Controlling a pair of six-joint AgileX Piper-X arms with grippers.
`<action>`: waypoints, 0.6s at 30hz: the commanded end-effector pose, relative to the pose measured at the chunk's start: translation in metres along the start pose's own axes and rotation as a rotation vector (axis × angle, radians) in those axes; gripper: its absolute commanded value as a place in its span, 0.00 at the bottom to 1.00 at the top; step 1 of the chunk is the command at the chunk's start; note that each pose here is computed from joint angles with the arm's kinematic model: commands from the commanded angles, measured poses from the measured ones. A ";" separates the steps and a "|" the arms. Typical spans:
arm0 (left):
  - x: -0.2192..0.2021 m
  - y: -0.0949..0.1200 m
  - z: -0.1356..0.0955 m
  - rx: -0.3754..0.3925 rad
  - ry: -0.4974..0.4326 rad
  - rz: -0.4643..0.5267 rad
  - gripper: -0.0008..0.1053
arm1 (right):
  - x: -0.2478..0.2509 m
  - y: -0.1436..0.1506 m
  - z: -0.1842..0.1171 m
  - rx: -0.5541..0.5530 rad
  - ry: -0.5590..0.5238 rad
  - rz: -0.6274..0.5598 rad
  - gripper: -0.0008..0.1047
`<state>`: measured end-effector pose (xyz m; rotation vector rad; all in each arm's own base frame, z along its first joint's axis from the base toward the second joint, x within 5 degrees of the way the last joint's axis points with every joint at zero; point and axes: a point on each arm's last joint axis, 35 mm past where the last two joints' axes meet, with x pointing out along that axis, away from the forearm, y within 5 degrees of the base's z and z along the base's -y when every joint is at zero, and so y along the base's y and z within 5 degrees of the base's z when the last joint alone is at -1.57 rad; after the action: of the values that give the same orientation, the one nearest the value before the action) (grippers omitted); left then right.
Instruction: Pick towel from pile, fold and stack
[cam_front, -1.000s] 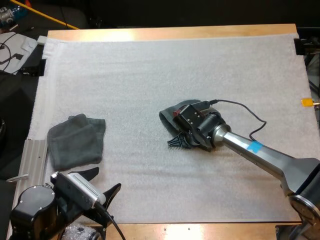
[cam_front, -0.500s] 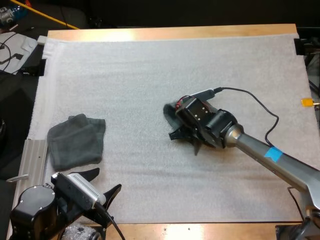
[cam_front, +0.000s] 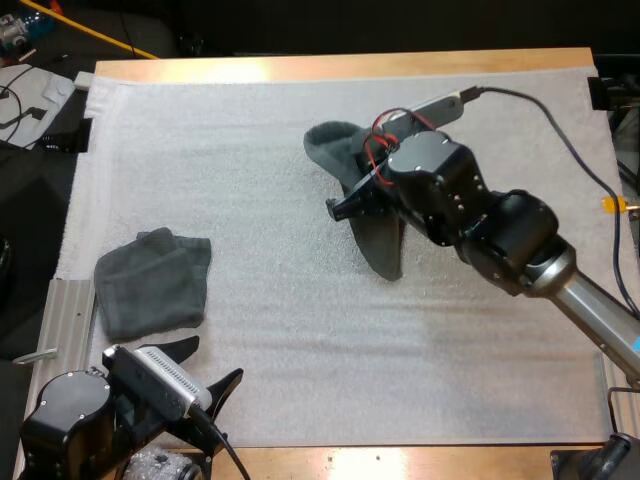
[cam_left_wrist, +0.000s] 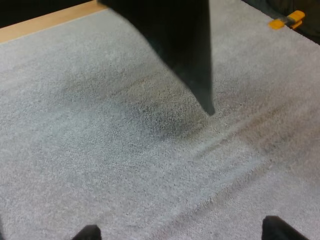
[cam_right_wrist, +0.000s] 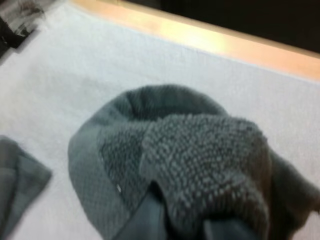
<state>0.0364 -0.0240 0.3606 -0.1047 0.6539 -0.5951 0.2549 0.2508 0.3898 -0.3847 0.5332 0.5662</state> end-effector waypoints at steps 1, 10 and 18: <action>0.000 -0.001 0.001 -0.006 0.006 -0.014 0.59 | -0.017 -0.005 0.020 -0.009 -0.058 -0.012 0.01; -0.001 -0.001 0.002 -0.006 -0.007 -0.014 0.59 | 0.024 0.011 -0.030 0.007 0.195 0.152 0.01; -0.001 -0.001 0.002 -0.006 -0.007 -0.017 0.59 | 0.044 0.017 -0.069 0.000 0.345 0.159 0.48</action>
<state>0.0364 -0.0241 0.3606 -0.1098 0.6555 -0.5958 0.2519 0.2552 0.3026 -0.4595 0.9030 0.6688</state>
